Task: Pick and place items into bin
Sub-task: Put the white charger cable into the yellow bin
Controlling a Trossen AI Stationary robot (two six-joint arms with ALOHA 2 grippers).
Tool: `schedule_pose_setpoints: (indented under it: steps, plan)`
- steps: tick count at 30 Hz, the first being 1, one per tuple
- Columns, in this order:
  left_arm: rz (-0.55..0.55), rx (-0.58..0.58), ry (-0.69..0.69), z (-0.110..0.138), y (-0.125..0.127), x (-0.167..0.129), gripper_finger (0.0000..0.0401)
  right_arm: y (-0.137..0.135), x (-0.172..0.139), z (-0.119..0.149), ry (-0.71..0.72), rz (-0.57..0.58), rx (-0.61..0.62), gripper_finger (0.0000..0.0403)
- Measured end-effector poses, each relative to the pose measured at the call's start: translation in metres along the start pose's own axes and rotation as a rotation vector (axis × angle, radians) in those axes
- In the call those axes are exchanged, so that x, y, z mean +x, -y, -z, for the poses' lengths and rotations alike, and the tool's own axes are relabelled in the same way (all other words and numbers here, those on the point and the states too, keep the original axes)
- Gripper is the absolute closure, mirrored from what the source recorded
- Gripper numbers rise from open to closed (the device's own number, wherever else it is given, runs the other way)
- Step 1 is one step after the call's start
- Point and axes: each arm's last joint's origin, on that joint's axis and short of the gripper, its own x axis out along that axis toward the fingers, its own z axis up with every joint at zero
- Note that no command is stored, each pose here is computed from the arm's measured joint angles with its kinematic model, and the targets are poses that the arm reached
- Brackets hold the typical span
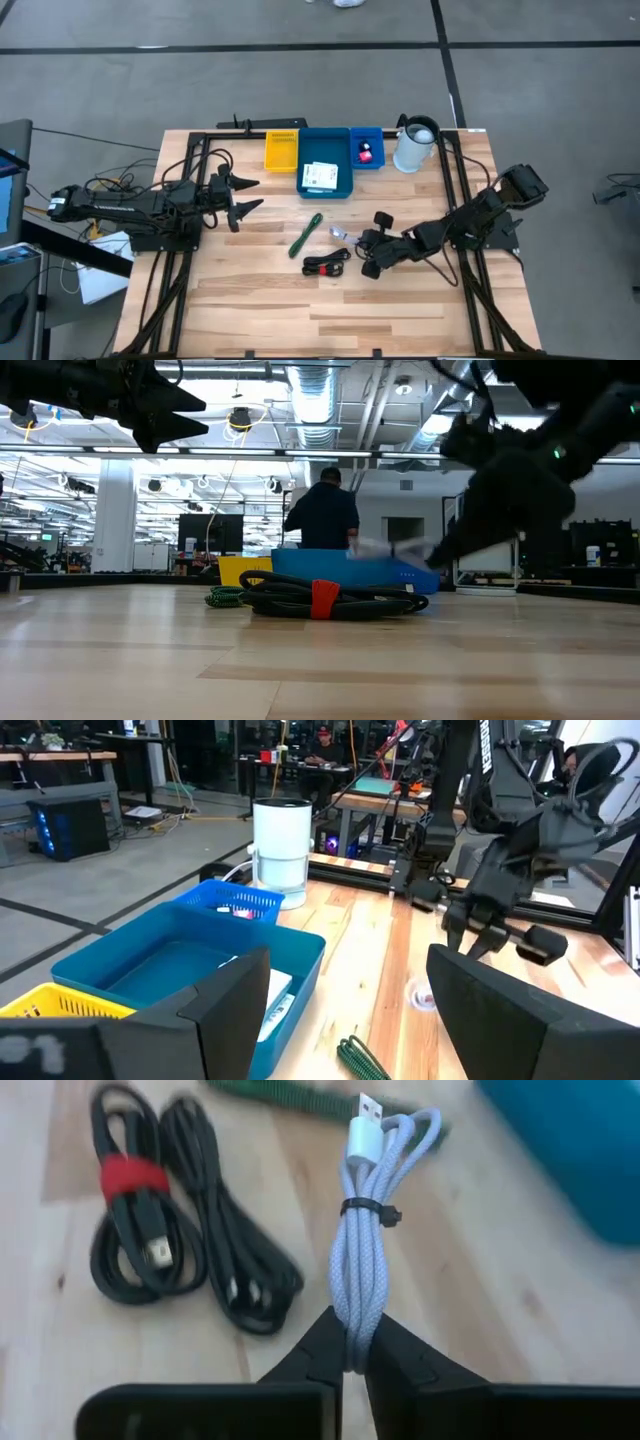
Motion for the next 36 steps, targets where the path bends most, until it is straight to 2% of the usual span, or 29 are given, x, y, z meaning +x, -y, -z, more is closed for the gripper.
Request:
schedule_pose_setpoints:
  steps: [3,9,13,16,20,25,29,36]
  plan:
    - [-0.001,-0.001,0.005,0.0,0.0,0.0,0.014,0.003,-0.009,-0.013,0.062,0.023,-0.051,0.0376]
    - [0.001,-0.012,0.045,-0.004,0.0,0.0,0.014,0.007,-0.032,-0.043,0.188,0.032,-0.165,0.0392]
    - [0.01,-0.035,0.071,-0.007,0.001,0.001,0.014,0.008,-0.043,-0.06,0.253,0.077,-0.23,0.0381]
    - [0.073,-0.058,0.062,-0.007,0.003,0.002,0.014,0.007,-0.045,-0.066,0.276,0.085,-0.28,0.0378]
    - [0.233,-0.055,0.006,-0.002,0.009,0.007,0.014,0.004,-0.043,-0.07,0.298,0.085,-0.327,0.0392]
    - [0.388,-0.014,-0.018,0.003,0.016,0.017,0.014,0.003,-0.041,-0.071,0.309,0.079,-0.33,0.0382]
    - [0.413,-0.003,-0.02,0.007,0.019,0.029,0.014,0.002,-0.042,-0.072,0.317,0.077,-0.326,0.0374]
    - [0.377,-0.026,-0.014,0.019,0.023,0.052,0.014,0.001,-0.042,-0.072,0.321,0.05,-0.334,0.0393]
